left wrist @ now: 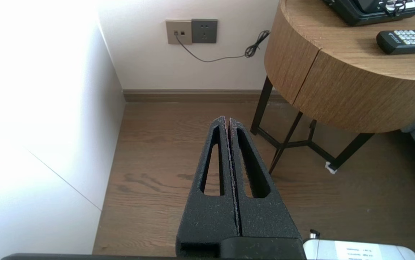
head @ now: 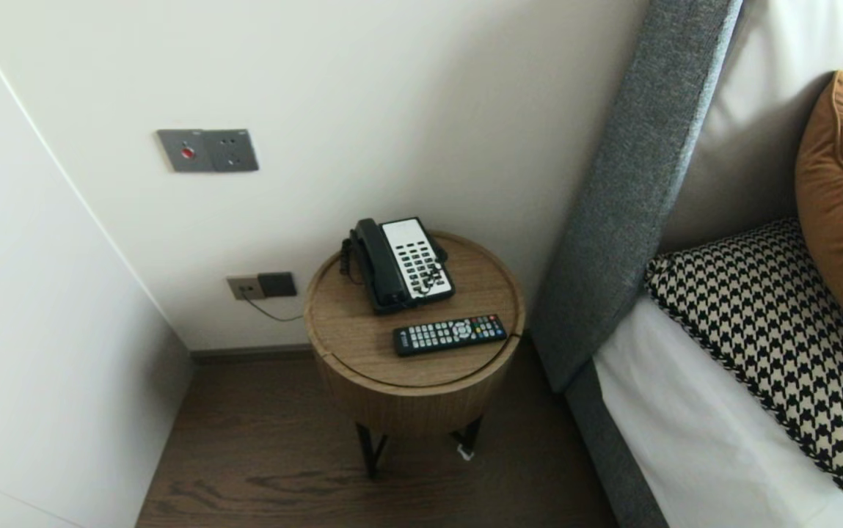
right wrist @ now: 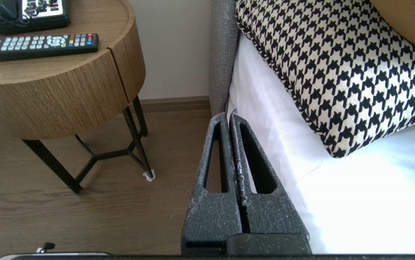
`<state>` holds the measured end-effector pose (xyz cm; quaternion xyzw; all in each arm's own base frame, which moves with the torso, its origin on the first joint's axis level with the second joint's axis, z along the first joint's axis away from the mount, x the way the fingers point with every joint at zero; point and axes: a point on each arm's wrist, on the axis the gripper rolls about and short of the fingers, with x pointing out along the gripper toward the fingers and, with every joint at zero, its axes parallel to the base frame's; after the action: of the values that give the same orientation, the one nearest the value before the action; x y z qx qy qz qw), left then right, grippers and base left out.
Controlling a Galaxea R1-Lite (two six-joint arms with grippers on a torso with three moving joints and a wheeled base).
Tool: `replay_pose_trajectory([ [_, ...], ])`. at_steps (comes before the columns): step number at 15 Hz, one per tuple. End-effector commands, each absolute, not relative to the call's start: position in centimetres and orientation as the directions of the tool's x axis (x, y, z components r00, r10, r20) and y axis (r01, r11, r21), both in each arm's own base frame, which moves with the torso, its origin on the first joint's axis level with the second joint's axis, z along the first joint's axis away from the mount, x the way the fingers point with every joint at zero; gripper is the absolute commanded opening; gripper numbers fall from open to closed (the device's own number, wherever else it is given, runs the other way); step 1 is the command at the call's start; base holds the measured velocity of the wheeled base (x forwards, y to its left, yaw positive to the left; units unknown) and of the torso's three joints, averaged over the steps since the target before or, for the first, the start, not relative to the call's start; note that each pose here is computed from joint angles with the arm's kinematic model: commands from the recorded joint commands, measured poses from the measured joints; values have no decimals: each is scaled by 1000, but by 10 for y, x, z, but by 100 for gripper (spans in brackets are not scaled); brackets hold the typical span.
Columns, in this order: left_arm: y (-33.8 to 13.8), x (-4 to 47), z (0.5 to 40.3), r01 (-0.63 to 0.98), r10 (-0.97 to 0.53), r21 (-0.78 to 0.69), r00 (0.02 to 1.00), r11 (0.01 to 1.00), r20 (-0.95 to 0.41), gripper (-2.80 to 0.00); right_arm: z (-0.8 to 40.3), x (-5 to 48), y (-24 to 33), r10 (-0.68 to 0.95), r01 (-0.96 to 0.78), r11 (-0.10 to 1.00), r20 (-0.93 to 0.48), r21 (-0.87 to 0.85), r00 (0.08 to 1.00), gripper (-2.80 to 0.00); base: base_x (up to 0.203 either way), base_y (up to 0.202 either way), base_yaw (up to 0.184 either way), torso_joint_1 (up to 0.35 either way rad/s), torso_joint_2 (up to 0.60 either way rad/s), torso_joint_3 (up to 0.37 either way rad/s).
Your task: Open the nightstand drawer
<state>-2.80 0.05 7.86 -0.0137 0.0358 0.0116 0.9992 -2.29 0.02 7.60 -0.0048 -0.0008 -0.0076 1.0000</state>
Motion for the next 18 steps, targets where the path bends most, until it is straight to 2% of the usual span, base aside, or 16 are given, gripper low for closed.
replay_pose_trajectory([
  [1,1,-28,78,-26,23,-27,997,999,-75,-280,76,-23,0,-14,14,1000,4,-15,1000,-280,0,0,0,0,0,0],
  [8,1,-28,78,-25,23,-27,997,999,-75,-280,80,-25,0,-18,18,1000,1,-17,1000,-280,0,0,0,0,0,0],
  [10,1,-28,78,-25,23,-27,997,999,-75,-280,102,-35,1,-10,10,1000,20,-17,1000,-280,0,0,0,0,0,0],
  [12,1,-28,78,-25,23,-26,997,999,-75,-280,123,-45,1,1,-2,1000,-26,-17,1000,-280,0,0,0,0,0,0],
  [15,1,-28,79,-25,23,-26,997,999,-73,-280,160,-28,1,1,-2,1000,-110,-14,994,-280,0,0,0,0,0,0],
  [18,1,-28,79,-25,23,-26,997,999,-74,-280,214,3,0,-5,4,1000,-132,-13,991,-280,0,0,0,0,0,0],
])
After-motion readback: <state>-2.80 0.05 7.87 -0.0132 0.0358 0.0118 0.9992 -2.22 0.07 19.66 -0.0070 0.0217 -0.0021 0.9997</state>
